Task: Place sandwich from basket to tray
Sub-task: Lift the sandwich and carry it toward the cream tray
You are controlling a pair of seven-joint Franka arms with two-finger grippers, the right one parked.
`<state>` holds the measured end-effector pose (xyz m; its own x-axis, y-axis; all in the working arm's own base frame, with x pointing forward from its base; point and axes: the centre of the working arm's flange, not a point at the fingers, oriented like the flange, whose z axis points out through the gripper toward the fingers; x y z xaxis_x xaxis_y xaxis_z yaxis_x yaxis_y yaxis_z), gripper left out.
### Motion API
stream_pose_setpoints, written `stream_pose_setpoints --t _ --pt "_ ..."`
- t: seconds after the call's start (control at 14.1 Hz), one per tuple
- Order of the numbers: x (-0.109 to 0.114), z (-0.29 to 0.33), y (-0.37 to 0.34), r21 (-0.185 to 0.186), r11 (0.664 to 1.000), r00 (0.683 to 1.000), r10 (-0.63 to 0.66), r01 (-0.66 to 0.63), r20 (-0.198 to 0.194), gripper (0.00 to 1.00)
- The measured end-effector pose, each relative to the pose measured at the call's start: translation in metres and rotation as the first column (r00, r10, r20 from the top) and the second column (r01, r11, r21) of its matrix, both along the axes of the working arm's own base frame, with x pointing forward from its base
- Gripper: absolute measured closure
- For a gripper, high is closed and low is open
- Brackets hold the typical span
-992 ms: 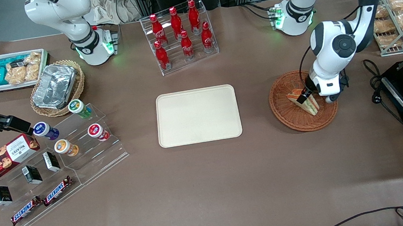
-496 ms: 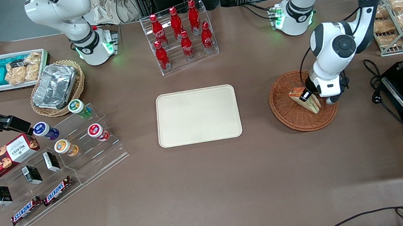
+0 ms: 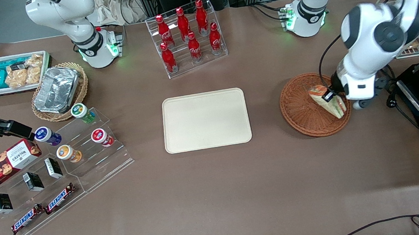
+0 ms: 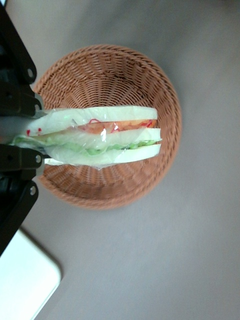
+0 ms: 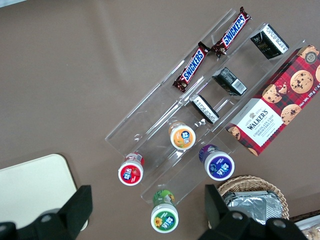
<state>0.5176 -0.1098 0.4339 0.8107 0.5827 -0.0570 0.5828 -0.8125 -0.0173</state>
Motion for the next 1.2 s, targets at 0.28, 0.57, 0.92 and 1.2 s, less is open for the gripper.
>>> stream_pose_setpoints --t 0.28,0.57,0.92,1.2 --pt "0.000 0.042 -0.044 -0.008 0.970 0.969 -0.240 0.241 0.055 0.80" --pt "-0.028 0.051 -0.113 0.002 0.898 0.895 -0.440 0.441 0.071 0.80" --pt "-0.075 0.036 -0.206 0.014 0.804 0.801 -0.594 0.595 0.072 0.80" --pt "-0.091 -0.013 -0.258 0.029 0.762 0.757 -0.646 0.647 0.096 0.80"
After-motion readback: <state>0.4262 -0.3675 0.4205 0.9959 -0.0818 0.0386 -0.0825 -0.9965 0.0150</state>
